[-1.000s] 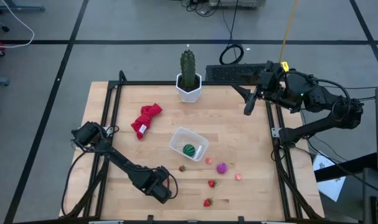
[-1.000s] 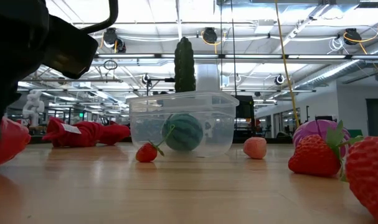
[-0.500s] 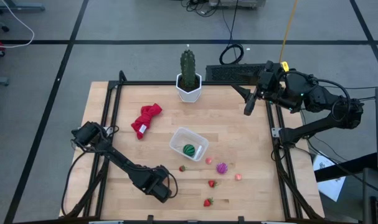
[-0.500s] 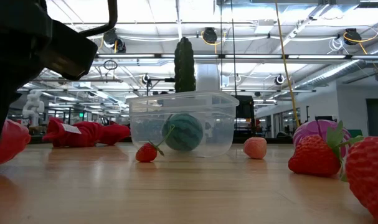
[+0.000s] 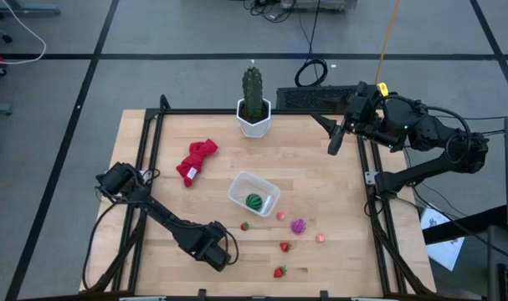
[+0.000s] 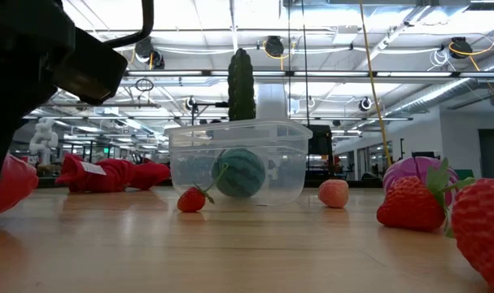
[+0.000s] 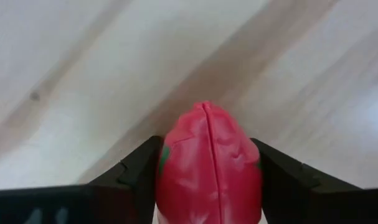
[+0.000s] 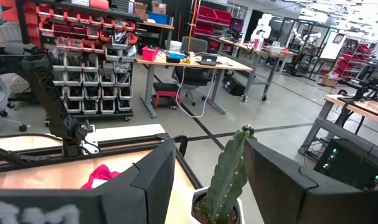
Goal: Pick and placing Produce into tupperware
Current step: Put the pink dragon fruit into the transparent container
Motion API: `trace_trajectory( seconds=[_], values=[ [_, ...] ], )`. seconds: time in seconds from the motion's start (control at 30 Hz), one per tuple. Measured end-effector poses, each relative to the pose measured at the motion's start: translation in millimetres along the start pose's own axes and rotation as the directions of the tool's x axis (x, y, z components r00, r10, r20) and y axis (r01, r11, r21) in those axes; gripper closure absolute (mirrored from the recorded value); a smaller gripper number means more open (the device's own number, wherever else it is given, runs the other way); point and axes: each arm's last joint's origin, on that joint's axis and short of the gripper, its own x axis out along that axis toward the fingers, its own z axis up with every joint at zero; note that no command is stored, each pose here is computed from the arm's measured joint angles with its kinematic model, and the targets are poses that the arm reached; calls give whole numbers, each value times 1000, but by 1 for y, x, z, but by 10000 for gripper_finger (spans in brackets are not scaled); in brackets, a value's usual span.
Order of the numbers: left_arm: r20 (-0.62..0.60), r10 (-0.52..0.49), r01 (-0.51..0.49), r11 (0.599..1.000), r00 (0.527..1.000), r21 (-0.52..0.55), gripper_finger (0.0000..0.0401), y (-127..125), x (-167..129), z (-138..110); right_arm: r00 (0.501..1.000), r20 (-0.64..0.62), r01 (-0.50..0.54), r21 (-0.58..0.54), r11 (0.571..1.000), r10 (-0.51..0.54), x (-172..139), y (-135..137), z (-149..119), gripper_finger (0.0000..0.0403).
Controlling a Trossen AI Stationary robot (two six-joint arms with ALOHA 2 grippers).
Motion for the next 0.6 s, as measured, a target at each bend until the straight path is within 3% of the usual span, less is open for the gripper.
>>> trace_trajectory(
  seconds=[0.27,0.6],
  values=[
    [6,-54,55,998,999,-29,170,8,-36,6,1000,0,0,0,1000,0,0,0,0,220],
    [32,-160,162,986,987,-50,195,29,-87,36,1000,-1,0,-2,1000,0,0,0,0,220]
  ],
)
